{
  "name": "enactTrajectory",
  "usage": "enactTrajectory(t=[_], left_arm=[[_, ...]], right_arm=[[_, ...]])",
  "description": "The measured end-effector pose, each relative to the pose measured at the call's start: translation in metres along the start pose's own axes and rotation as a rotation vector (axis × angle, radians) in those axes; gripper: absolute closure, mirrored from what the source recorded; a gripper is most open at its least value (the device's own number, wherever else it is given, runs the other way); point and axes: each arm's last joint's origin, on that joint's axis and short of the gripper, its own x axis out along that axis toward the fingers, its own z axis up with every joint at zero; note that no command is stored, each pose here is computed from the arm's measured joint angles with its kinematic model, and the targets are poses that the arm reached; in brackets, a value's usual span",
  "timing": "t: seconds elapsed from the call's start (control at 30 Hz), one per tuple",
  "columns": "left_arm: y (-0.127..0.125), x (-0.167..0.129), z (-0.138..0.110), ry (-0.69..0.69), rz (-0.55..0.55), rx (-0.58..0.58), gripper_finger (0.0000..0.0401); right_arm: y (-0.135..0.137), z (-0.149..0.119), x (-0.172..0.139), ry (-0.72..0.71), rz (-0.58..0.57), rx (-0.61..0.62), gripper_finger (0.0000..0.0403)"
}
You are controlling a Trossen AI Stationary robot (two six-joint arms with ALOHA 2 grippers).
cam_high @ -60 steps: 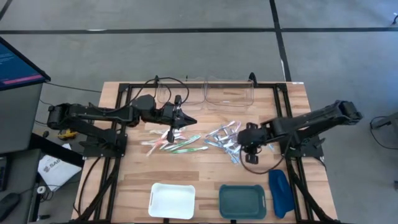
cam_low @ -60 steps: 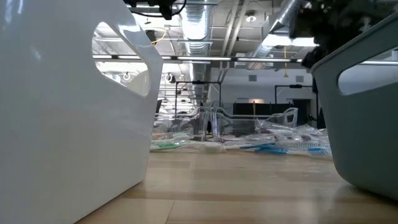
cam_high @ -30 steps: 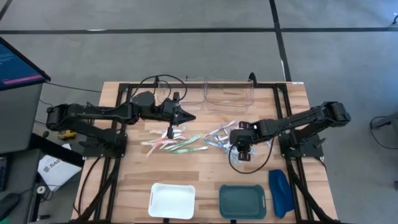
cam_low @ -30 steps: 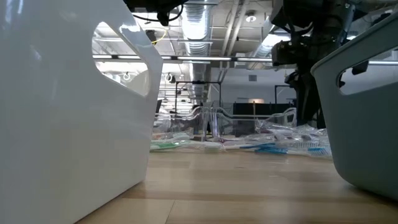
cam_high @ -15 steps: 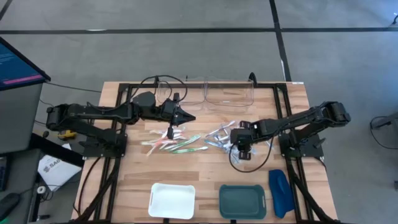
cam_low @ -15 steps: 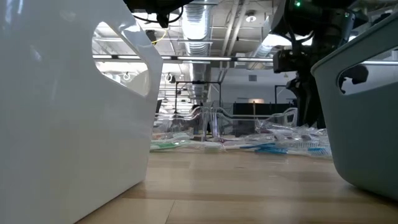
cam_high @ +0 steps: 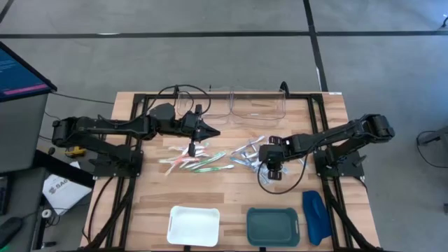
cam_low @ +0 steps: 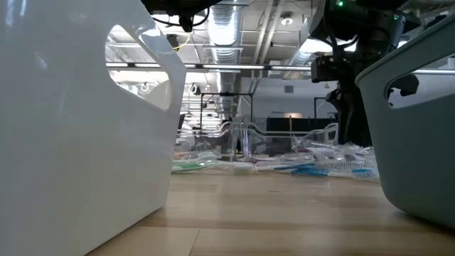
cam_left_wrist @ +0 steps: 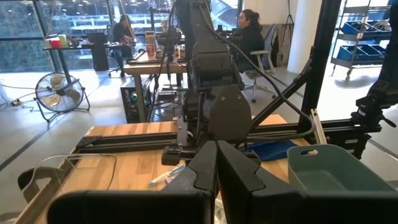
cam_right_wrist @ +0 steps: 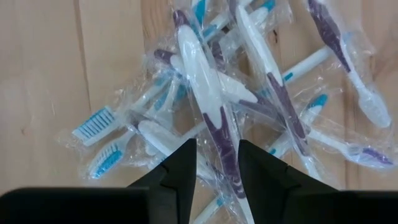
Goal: Pick & Place Toothbrushes
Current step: Put the purple toothbrush into the right transparent bin
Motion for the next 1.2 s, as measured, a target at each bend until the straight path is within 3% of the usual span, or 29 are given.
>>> enactTrajectory(t=[0.93, 1.2], left_arm=[[-0.0002, 0.0000, -0.0010, 0.010, -0.001, -0.020, 0.0393], [-0.0002, 0.0000, -0.0012, 0.012, -0.001, -0.021, 0.0393]], right_arm=[[-0.0007, 0.0007, 0.0001, -0.007, -0.009, 0.022, 0.0289], [-0.0007, 0.0005, 0.0001, -0.005, -0.007, 0.040, 0.0254]])
